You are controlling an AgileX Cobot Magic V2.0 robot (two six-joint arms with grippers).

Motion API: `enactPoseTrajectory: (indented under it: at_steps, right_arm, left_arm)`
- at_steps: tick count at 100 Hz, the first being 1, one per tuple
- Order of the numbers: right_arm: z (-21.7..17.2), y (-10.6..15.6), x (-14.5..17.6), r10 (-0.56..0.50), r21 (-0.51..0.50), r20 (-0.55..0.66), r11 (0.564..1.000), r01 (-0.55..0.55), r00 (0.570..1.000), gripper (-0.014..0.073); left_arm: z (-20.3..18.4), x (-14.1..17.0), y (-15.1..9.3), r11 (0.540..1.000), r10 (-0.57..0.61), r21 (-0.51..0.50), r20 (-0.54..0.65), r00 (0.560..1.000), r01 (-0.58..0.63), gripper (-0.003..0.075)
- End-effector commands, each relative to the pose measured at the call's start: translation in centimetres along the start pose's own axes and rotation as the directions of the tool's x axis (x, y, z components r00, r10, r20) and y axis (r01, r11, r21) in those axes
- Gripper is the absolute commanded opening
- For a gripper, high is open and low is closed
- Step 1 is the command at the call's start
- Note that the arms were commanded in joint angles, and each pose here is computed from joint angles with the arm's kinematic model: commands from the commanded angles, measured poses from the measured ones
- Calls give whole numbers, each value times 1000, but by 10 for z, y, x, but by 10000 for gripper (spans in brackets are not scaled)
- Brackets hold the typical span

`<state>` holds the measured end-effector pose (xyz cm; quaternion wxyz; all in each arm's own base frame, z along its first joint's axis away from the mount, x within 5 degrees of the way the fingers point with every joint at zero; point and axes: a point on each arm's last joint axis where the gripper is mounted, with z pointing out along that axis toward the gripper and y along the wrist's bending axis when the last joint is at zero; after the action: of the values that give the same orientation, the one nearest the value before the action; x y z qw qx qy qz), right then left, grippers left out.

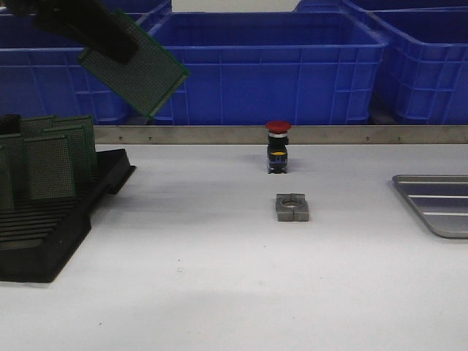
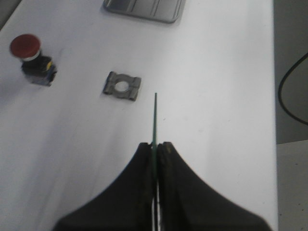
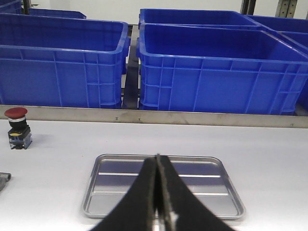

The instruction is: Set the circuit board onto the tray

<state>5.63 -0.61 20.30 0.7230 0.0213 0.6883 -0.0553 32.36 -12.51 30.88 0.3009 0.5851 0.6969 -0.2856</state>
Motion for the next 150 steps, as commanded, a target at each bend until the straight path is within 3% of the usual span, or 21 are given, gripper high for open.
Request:
enactPoseTrajectory:
  at_steps: [1,27,63,87,111,123,135,150]
  right_arm:
    - [-3,0,-14,-19,6,126,1000,19,992,-62]
    - [-3,0,-14,-19,6,126,1000,19,992,-62]
    - [-5,-1,-25,-15,11,90,1000,15,996,-62]
    - [1,-5,-57,-9,19,-174,1000,12,985,-62]
    - [35,-6,-73,11,13,-444,1000,-6,896,-62]
    - [58,-3,-80,83,13,-510,996,-89,856,-51]
    - [79,5,-82,201,10,-566,971,-237,800,65]
    - [99,19,-86,259,-58,-614,927,-371,745,391]
  left_arm:
    - [3,-28,-20,996,22,86,98,995,-30,-20]
    - [50,-47,-45,967,68,240,93,993,-89,-20]
    - [53,-49,-48,964,76,247,92,993,-96,-20]
    - [53,-49,-48,964,73,248,96,993,-95,-20]
    - [53,-50,-48,964,67,249,106,992,-91,-20]
    - [53,-50,-48,964,67,249,106,992,-91,-20]
    - [53,-50,-49,964,67,251,106,992,-92,-20]
    - [53,-50,-49,964,67,251,106,992,-92,-20]
